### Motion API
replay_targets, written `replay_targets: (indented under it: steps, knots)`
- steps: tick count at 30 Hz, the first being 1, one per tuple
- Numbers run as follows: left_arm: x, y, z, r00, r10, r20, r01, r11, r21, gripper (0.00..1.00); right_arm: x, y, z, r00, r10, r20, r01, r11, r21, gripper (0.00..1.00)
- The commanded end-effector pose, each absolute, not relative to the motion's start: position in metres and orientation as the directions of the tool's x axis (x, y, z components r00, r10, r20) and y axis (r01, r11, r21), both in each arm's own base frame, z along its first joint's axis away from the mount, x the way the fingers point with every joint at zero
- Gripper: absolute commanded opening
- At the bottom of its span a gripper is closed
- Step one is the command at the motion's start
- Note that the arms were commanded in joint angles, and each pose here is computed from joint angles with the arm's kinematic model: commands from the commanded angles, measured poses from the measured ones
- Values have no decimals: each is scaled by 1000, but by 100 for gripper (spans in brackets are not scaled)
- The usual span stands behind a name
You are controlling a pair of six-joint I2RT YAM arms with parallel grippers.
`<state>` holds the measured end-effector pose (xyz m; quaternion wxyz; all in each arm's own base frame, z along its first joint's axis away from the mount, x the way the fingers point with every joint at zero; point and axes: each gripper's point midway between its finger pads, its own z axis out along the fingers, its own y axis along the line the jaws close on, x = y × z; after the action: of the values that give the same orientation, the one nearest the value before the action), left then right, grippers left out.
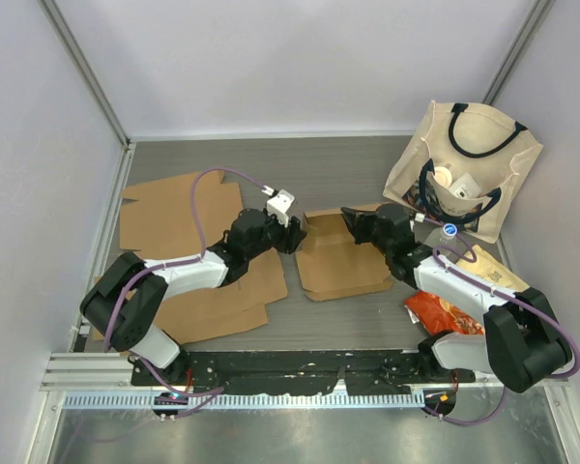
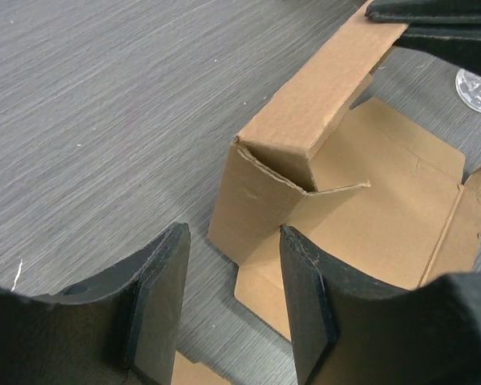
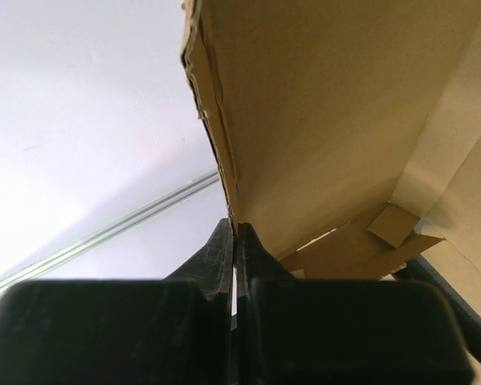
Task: Fold the paper box
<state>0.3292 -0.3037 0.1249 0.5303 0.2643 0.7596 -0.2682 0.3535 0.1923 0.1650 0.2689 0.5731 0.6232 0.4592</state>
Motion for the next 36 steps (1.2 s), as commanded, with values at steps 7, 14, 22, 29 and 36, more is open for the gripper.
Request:
replay_targets:
  steps: [7,14,22,29,36]
  knots:
    - [338,-324,156,-138,35,-990,718,692,-76,55,350,200,157,-243,970,-8,398,107,911,1]
    - [328,-308,126,-190,38,-981,684,722,-104,51,345,191,144,-229,970,-85,356,165,920,1]
    - [333,-302,127,-154,41,-987,663,745,-73,57,347,189,144,-225,966,-127,365,205,908,1]
    - [342,-316,135,-102,14,-995,682,728,-60,59,347,186,142,-218,966,-139,380,215,899,3]
    - [353,-316,136,0,29,-1000,580,814,23,50,348,189,140,-217,966,-140,399,219,890,1]
